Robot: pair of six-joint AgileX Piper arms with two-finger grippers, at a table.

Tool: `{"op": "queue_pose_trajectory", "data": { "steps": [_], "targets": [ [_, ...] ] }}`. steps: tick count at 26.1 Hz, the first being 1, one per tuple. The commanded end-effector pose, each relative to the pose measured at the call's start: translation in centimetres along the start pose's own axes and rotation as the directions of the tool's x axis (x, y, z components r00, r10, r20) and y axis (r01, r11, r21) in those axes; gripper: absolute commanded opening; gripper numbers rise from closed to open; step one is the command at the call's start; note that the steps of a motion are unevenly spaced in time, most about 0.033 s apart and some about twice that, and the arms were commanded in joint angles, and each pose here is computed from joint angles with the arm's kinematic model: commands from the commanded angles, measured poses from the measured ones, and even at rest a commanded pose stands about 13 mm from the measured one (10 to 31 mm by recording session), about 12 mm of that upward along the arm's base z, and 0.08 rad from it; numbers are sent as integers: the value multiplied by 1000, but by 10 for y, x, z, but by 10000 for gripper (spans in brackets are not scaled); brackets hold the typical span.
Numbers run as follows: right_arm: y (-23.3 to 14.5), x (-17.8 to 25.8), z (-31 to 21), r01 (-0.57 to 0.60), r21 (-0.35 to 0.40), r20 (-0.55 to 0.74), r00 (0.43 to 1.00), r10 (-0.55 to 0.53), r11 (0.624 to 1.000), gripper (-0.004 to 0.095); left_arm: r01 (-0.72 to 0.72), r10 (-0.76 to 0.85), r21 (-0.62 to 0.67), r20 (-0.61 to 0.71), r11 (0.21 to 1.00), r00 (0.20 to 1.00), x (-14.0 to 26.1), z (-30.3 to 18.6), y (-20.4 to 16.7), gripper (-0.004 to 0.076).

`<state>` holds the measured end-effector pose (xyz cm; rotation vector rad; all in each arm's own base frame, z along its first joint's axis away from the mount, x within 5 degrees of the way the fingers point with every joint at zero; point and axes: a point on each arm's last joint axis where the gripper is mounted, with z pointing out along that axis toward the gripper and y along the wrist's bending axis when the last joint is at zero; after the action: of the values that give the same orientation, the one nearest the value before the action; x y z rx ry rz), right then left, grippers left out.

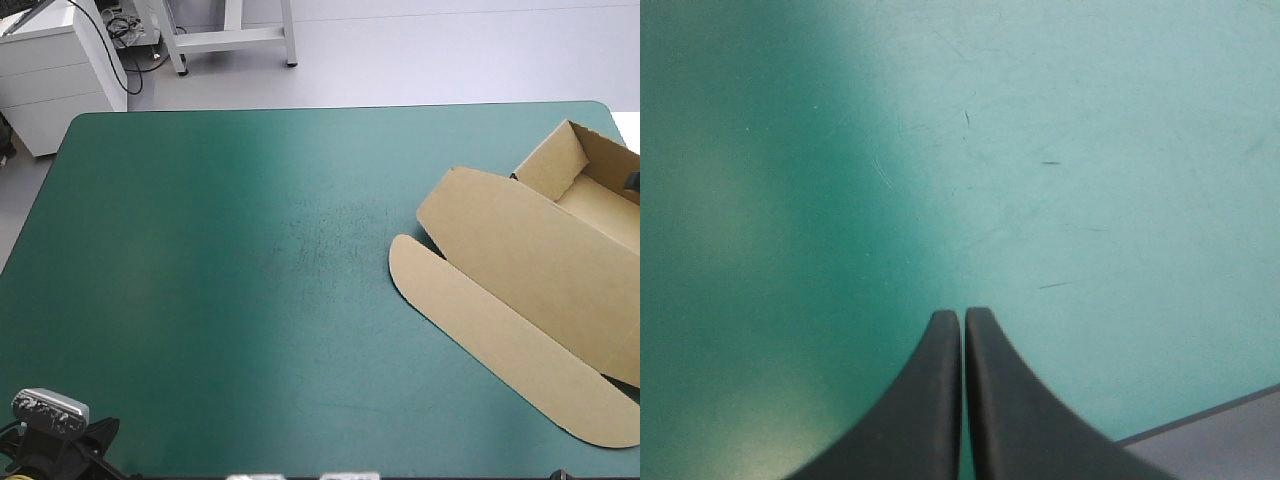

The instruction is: Fold the box

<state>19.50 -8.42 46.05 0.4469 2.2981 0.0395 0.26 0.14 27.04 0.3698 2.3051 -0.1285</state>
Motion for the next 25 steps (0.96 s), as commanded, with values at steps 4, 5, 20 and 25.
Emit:
{"op": "queue_pose_trajectory", "data": {
  "steps": [4,5,20,25],
  "targets": [
    [48,94,-73,259,-172,118,963,-241,950,-3,0,0,3,47,1000,999,-8,-4,0,-8],
    [46,114,-76,274,-189,119,959,-256,943,-3,0,0,3,47,1000,999,-8,-4,0,-8],
    [13,255,-34,335,-174,83,942,-325,926,-5,0,0,3,47,1000,999,-8,-4,0,-8],
    [9,273,-18,332,-180,46,943,-329,926,-16,0,0,3,47,1000,999,-8,-4,0,-8]
  ]
}}
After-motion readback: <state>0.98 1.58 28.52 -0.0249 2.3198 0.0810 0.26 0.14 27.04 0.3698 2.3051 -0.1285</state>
